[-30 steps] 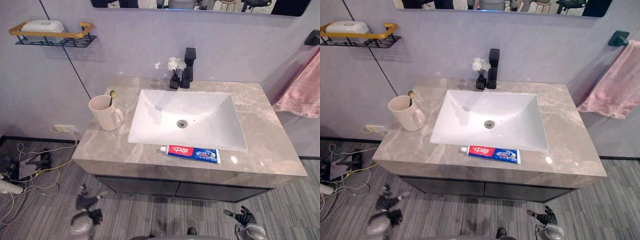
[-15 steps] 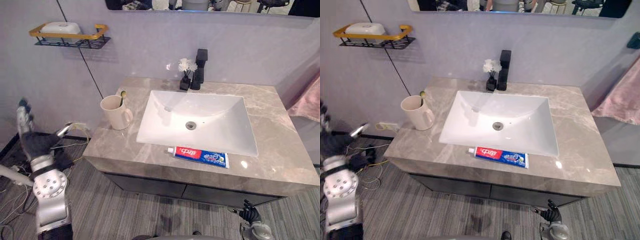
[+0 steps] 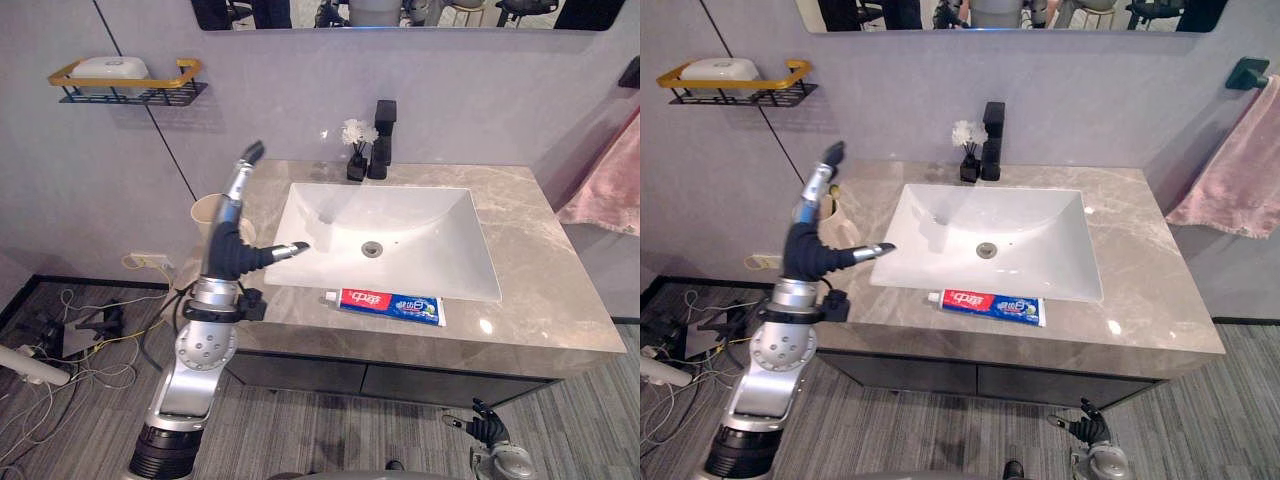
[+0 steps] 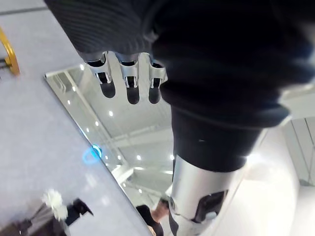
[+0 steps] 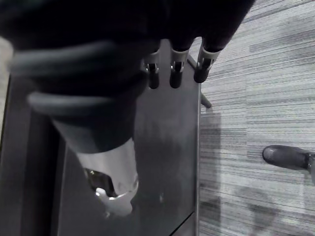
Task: Organize washtable
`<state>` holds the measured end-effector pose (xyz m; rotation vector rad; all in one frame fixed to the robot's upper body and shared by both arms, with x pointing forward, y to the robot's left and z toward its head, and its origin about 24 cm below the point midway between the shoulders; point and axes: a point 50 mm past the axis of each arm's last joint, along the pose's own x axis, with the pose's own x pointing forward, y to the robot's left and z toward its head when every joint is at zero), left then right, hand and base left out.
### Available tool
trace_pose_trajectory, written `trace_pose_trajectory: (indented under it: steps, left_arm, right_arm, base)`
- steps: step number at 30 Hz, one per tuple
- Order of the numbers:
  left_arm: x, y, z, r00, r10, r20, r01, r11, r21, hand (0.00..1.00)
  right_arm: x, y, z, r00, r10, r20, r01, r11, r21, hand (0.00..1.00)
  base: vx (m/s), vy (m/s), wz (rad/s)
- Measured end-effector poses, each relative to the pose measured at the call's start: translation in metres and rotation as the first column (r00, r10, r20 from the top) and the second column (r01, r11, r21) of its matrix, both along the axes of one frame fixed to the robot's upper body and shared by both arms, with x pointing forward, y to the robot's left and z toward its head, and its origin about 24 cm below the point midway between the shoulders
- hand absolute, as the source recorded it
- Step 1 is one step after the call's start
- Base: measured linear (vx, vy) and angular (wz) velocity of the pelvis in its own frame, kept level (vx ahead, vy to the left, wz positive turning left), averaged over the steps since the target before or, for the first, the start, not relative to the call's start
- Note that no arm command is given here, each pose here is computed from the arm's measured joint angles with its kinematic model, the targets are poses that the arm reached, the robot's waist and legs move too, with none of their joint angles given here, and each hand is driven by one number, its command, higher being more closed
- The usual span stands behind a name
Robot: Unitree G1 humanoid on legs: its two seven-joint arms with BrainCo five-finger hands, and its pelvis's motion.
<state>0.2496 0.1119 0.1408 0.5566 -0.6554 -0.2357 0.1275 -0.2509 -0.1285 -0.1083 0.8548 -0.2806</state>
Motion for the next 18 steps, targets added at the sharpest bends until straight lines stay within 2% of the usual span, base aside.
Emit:
trace_pose_trajectory:
  steps: [9,18]
  left_arm:
    - [0.009,-0.021,-0.049,0.981,-0.041,-0.189,0.081,0.974,0.211,0.00]
    - [0.020,-0.032,-0.068,0.969,-0.048,-0.240,0.134,0.925,0.355,0.00]
  right_arm:
    - [0.007,0.000,0.002,1.000,0.009,0.017,-0.009,1.000,-0.003,0.00]
    - [0.017,0.002,0.005,0.999,0.027,0.038,-0.027,1.000,-0.004,0.00]
  base:
    - [-0.01,0.000,0.00]
    - [0.00,0.000,0.00]
